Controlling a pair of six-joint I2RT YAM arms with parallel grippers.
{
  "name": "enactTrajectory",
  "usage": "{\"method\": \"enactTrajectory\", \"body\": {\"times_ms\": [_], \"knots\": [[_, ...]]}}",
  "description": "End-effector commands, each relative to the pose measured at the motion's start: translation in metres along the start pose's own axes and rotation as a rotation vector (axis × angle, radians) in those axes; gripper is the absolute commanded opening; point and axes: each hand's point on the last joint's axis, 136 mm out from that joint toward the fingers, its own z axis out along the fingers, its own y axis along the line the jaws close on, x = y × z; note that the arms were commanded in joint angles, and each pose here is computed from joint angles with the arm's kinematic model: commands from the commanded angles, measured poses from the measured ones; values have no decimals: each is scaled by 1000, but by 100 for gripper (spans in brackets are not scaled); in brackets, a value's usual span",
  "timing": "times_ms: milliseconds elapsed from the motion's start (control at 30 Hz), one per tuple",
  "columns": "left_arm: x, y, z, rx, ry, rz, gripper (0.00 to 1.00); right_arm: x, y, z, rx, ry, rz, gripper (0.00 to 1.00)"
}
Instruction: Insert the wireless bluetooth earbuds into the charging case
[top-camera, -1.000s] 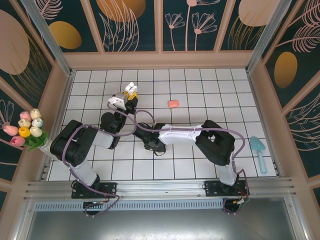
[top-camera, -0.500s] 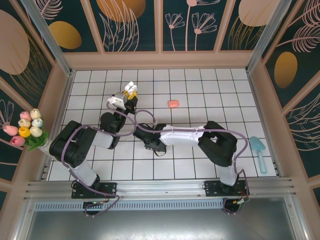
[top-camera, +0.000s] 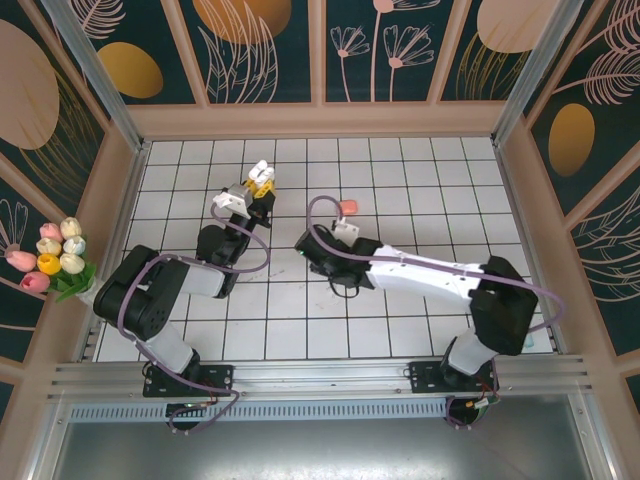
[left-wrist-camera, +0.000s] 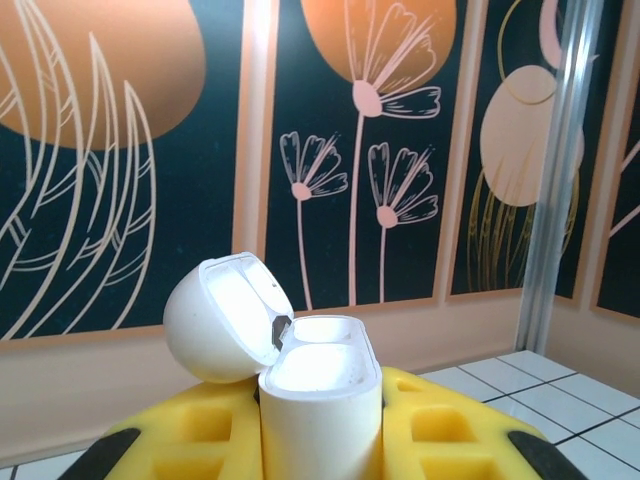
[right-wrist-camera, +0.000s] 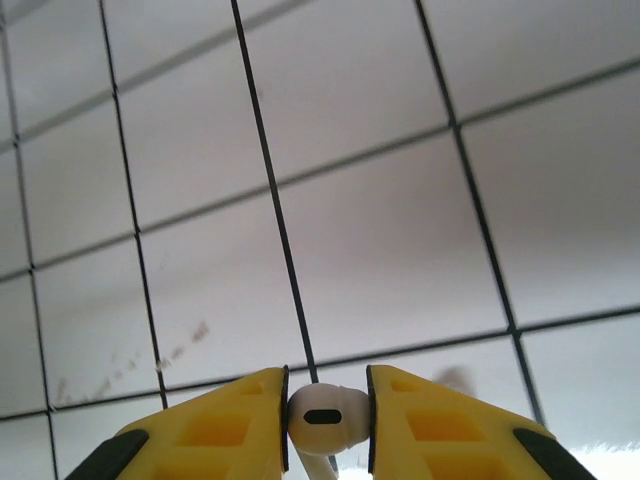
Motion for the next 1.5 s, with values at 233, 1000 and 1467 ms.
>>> {"method": "enactTrajectory", "body": {"times_ms": [233,1000,1467], "knots": [[-55,-58,-8,311,-176,61,0,-128,31,-80,-281,-375,-21,25],[-45,-92,39,305,-86,131,0,-189,108,-198,-795,-747,-254,24],[-44,-99,51,323,-31,96,0,-170,131,-193,-982,-746,-314,23]]}}
